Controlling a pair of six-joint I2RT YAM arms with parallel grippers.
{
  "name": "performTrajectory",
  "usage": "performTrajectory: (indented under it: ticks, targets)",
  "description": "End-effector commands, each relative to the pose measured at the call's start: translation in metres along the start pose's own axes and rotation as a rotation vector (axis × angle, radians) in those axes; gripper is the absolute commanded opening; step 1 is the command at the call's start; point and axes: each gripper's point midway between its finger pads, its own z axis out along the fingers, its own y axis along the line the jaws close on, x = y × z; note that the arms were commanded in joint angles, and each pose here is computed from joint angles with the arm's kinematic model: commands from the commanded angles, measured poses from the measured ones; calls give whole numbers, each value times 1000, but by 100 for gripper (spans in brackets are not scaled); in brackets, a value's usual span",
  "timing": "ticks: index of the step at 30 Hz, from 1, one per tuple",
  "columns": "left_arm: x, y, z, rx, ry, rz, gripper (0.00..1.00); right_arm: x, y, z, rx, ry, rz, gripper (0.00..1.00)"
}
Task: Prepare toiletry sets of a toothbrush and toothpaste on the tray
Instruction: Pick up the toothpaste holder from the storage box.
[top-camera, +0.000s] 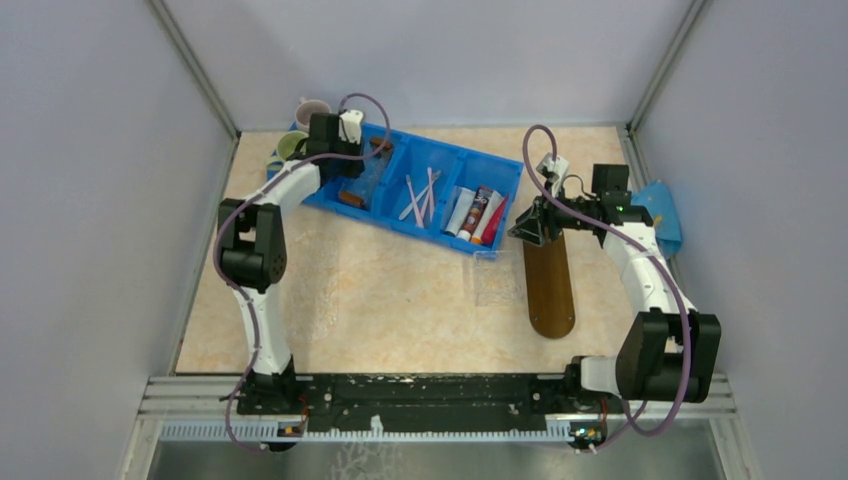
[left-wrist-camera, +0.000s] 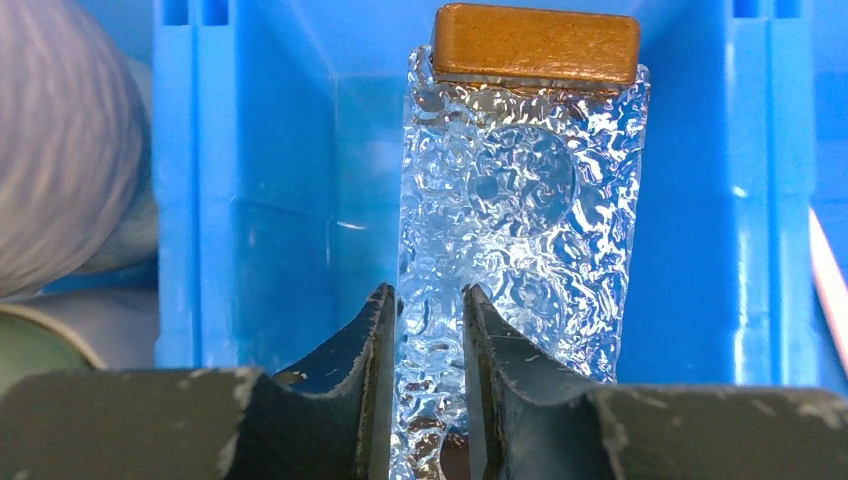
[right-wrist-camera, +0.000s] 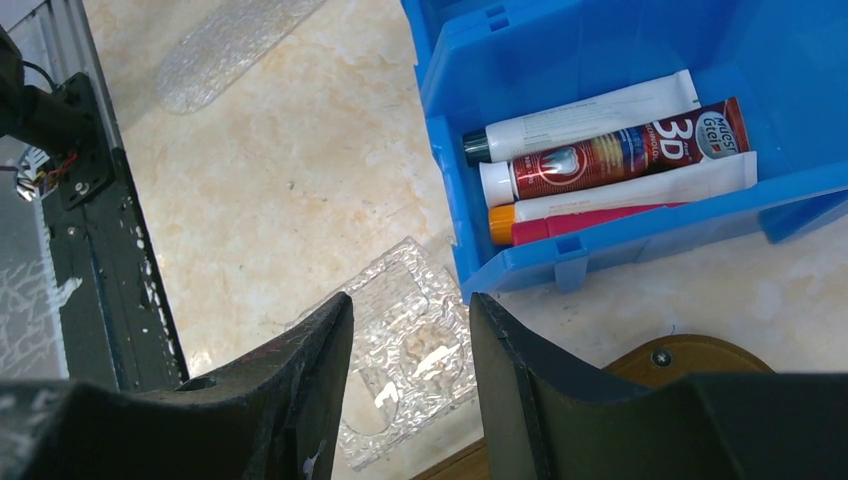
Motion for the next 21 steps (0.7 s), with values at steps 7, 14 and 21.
performTrajectory:
  ticks: [7,14,21]
  targets:
    - [-45,5,-42,-35,-153,-16,11,-14,0,1,-24,-44,-45,47]
    - [-52,8,-51,-62,-190,-27,10,-13,1,2,-36,-52,-34,47]
    - [-71,3,-80,-56,-269,-37,10,-14,5,5,-60,-63,-22,47]
